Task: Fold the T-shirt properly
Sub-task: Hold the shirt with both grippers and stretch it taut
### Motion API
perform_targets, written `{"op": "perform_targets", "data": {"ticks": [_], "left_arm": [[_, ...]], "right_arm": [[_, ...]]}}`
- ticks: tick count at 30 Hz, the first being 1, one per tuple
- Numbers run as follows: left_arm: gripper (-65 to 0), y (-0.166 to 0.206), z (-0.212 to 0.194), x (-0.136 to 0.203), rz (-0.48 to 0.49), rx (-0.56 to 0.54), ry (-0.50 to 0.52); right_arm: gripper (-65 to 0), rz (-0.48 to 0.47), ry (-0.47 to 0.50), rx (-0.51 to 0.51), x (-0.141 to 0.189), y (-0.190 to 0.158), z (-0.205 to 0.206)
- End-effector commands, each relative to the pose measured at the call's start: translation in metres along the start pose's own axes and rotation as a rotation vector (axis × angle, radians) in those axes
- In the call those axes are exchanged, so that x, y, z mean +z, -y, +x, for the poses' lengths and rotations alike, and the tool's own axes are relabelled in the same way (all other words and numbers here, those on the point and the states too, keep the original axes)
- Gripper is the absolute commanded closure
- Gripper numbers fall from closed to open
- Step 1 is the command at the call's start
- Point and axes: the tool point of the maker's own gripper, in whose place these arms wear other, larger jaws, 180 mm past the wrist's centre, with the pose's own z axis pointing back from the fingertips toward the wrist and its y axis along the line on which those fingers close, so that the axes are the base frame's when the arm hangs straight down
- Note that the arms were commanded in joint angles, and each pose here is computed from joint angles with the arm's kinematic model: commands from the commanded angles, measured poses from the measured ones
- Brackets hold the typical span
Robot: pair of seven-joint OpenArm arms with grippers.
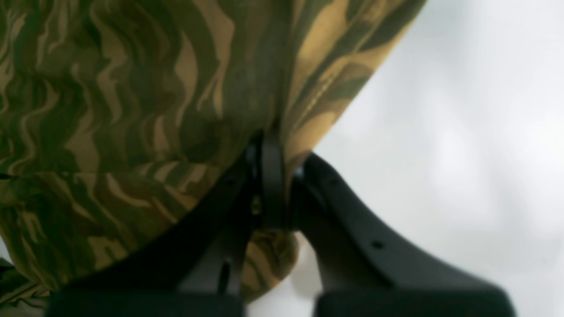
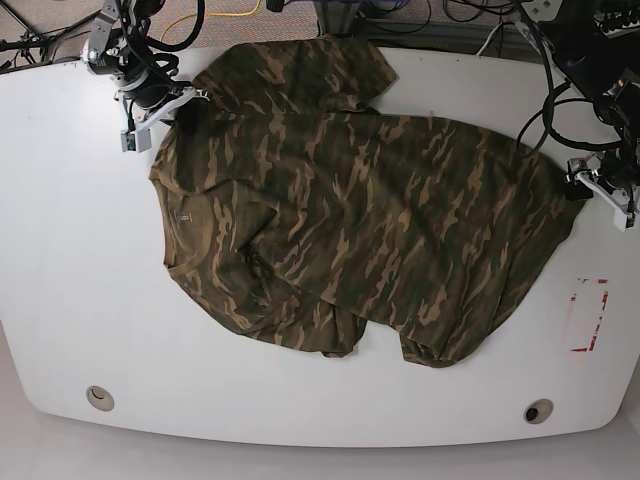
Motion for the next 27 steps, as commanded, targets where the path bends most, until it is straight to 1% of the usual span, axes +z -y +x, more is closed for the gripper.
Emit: {"op": "perform_targets", "data": {"ticks": [1,5,16,18,19,22,24,27], "left_arm": [[-41.3,-0.002,0.019,0.005,0.004,-0.021,0.046],[-41.3,0.005,0.015,0.001,-0.008,-0.047,0.026],[-39.9,0.014,0.004,-0.004,-0.027,-0.045,0.005],[-36.9,0.015,0.004,-0.005,-0.029,-0.044,0.006],[-32.4,0.016,0.003,-0.005,-0.031,-0.044,0.005],[-22.4,0.021,0.004,-0.008,-0.042,-0.039,0.010],[-18.6,0.027,0.002,-0.010,-0.052,-0.034,0.009],[-15.1,0.026,0.002,-0.010,-0.051,-0.034,0.009]], "right_arm": [[0.0,0.009,0.038,0.016,0.003,-0.001,0.011],[0.0,0.009,0.039,0.016,0.003,-0.002,0.012],[0.0,0.013,0.052,0.019,0.001,-0.002,0.017],[0.0,0.013,0.052,0.019,0.001,-0.002,0.017],[0.0,0.015,0.055,0.021,0.001,-0.002,0.019],[0.0,0.014,0.056,0.022,0.001,-0.002,0.019],[0.0,0.014,0.056,0.022,0.001,-0.002,0.019],[0.0,0.014,0.056,0.022,0.001,-0.002,0.019]]}}
